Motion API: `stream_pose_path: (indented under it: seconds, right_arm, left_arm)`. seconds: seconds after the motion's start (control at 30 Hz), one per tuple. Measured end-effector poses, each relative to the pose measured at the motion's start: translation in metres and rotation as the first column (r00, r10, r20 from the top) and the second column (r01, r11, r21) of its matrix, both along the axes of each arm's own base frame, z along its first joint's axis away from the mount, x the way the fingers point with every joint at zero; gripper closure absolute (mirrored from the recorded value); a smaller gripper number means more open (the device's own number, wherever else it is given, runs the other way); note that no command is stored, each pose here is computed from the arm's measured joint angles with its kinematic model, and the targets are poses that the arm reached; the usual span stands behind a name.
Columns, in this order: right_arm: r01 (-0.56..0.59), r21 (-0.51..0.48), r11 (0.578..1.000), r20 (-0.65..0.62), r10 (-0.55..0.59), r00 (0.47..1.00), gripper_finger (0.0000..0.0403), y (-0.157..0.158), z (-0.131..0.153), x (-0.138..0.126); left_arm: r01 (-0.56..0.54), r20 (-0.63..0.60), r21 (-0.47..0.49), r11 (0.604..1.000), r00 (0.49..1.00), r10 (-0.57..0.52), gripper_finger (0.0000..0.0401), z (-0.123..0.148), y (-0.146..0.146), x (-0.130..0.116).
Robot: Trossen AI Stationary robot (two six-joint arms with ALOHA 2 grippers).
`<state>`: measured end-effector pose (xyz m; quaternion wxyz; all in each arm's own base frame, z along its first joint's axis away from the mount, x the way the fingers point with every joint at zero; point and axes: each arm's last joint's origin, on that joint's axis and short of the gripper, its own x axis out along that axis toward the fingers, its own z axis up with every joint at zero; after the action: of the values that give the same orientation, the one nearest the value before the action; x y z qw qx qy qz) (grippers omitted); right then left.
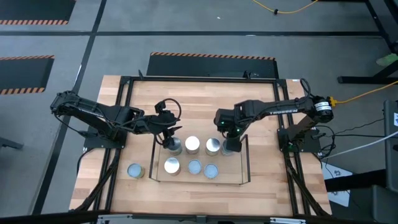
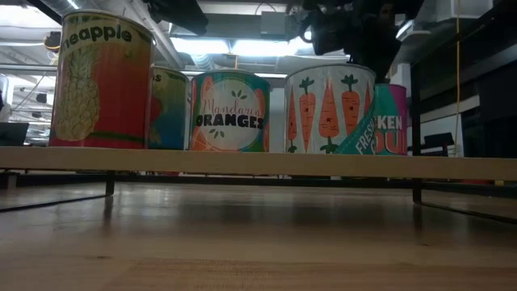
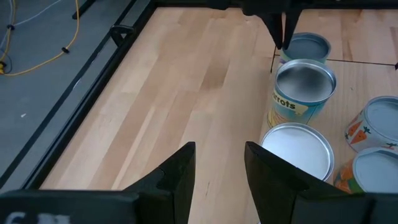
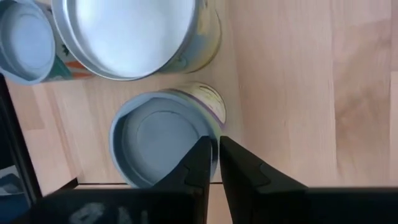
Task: Pick and place cans onto a shelf
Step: Put the blue canned chicken soup on the shelf, then put the green yellow canned spaghetti sauce on the shelf
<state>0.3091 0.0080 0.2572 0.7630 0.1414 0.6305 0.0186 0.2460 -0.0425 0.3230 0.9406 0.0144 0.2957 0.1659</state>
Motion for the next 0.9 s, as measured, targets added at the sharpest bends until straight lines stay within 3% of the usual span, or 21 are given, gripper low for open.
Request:
stream_pose_path:
  seconds: [0.13, 0.2, 0.4, 0.53, 0.73, 0.9]
  right_arm:
    - [0.000, 0.031, 1.000, -0.002, 0.000, 1.000, 0.0358, -0.002, 0.000, 0.000]
    - [0.001, 0.039, 0.999, -0.005, 0.000, 1.000, 0.0337, -0.003, 0.000, 0.000]
    - [-0.013, -0.008, 1.000, -0.021, 0.013, 1.000, 0.0201, -0.005, -0.001, -0.002]
    - [-0.038, -0.012, 0.999, -0.022, 0.038, 0.999, 0.0140, -0.005, -0.001, -0.003]
    - [0.001, 0.011, 1.000, -0.065, 0.000, 0.998, 0.0116, -0.010, 0.003, -0.006]
    - [-0.018, 0.021, 1.000, -0.014, 0.018, 1.000, 0.0115, -0.010, 0.032, -0.013]
  left_arm:
    - [0.000, 0.000, 0.000, 1.000, 1.000, 0.000, 0.0269, 0.000, 0.000, 0.000]
    - [0.000, 0.000, 0.000, 1.000, 1.000, 0.000, 0.0269, 0.000, 0.000, 0.000]
    - [0.000, 0.000, 0.000, 1.000, 1.000, 0.000, 0.0269, 0.000, 0.000, 0.000]
    - [0.000, 0.000, 0.000, 1.000, 1.000, 0.000, 0.0269, 0.000, 0.000, 0.000]
    - [0.000, 0.000, 0.000, 1.000, 1.000, 0.000, 0.0269, 0.000, 0.000, 0.000]
    - [0.000, 0.001, 0.000, 1.000, 1.000, 0.000, 0.0269, 0.000, 0.000, 0.000]
